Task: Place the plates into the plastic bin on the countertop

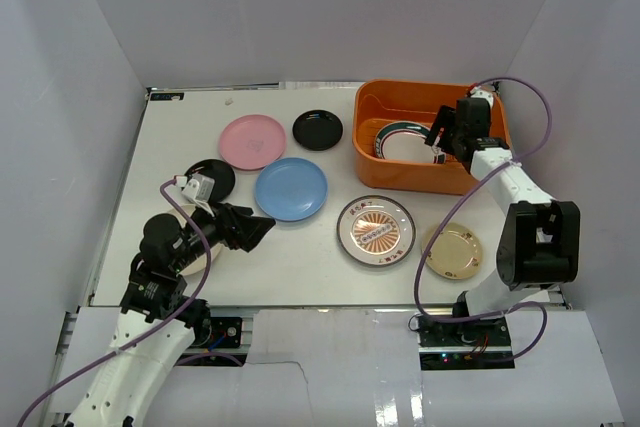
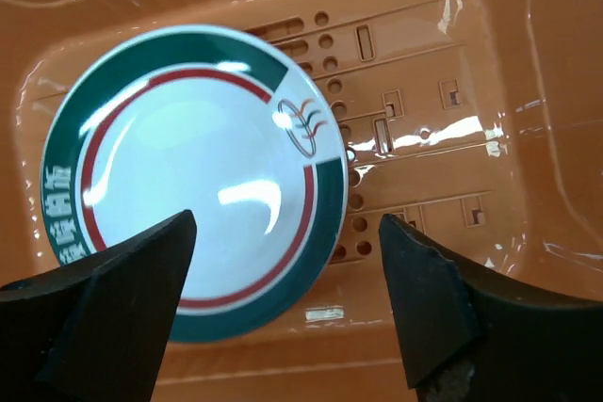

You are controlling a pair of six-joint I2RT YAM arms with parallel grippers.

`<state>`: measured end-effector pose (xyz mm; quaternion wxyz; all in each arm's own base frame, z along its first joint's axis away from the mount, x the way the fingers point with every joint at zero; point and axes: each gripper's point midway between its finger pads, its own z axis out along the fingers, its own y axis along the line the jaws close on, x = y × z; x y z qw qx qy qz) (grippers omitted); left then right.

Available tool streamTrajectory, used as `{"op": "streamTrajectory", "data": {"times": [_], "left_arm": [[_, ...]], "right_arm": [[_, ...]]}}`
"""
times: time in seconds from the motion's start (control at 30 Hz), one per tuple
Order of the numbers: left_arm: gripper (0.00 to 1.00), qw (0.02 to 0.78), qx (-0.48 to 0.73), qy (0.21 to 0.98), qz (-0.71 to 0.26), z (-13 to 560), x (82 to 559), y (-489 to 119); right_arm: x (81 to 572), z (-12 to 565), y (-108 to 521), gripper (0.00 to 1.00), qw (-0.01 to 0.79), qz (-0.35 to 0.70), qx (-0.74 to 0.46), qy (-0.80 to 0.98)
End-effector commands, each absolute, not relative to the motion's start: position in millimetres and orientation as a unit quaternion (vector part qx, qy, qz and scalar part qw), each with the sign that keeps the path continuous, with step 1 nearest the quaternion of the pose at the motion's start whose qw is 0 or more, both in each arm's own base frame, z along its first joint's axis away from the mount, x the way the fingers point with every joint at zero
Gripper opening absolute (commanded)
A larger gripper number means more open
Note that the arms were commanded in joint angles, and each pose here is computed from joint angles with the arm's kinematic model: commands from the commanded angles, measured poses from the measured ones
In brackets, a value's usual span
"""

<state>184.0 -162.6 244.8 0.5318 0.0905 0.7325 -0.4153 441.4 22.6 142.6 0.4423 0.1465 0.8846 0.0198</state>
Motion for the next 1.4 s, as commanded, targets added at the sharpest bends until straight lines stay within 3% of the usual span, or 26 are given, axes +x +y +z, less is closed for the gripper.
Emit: {"op": "streamTrajectory", "data": {"times": [0.0,0.13,0.23,0.33,0.37,0.4,0.43,0.57,0.6,0.63,0.7,0.73,0.8,1.0,1.2,1.37], "left_arm": [[0.94,0.526,0.087,0.738,-0.413,241,187,-163],[0.94,0.522,0.084,0.743,-0.411,238,189,-163],[0.94,0.52,0.081,0.746,-0.408,236,190,-163],[0.94,0.518,0.08,0.749,-0.406,235,191,-163],[0.94,0.516,0.079,0.75,-0.407,234,191,-163],[0.94,0.516,0.078,0.75,-0.406,234,192,-163],[0.94,0.516,0.079,0.75,-0.406,234,191,-163],[0.94,0.511,0.08,0.753,-0.407,232,192,-164],[0.94,0.509,0.079,0.754,-0.407,231,192,-164],[0.94,0.509,0.079,0.755,-0.407,231,192,-164],[0.94,0.508,0.078,0.756,-0.406,230,193,-164],[0.94,0.508,0.079,0.756,-0.406,230,193,-164],[0.94,0.506,0.078,0.757,-0.405,229,194,-164],[0.94,0.508,0.078,0.756,-0.405,229,193,-164],[0.94,0.506,0.079,0.757,-0.406,229,193,-165],[0.94,0.504,0.078,0.759,-0.405,228,194,-165]], "right_arm": [[446,203,23,0.86,0.51,0.036,0.138,0.848],[421,239,62,0.89,0.543,0.11,0.097,0.827],[385,256,108,0.86,0.556,0.174,0.049,0.812],[335,233,149,0.67,0.537,0.222,0.005,0.814],[313,208,151,0.35,0.522,0.232,-0.001,0.821],[300,198,159,0.18,0.512,0.252,-0.01,0.821],[279,173,159,0.08,0.489,0.268,-0.012,0.83],[254,126,150,0.1,0.47,0.264,-0.011,0.842],[253,120,147,0.17,0.466,0.257,-0.009,0.847],[252,113,145,0.33,0.461,0.25,-0.01,0.852],[258,114,141,0.43,0.467,0.234,-0.012,0.853],[262,112,138,0.56,0.466,0.223,-0.011,0.856],[277,115,125,0.65,0.479,0.186,0.0,0.858],[289,79,103,0.62,0.447,0.145,0.025,0.882],[278,57,123,0.51,0.414,0.207,0.016,0.886],[250,41,148,0.49,0.376,0.293,0.013,0.879]]}}
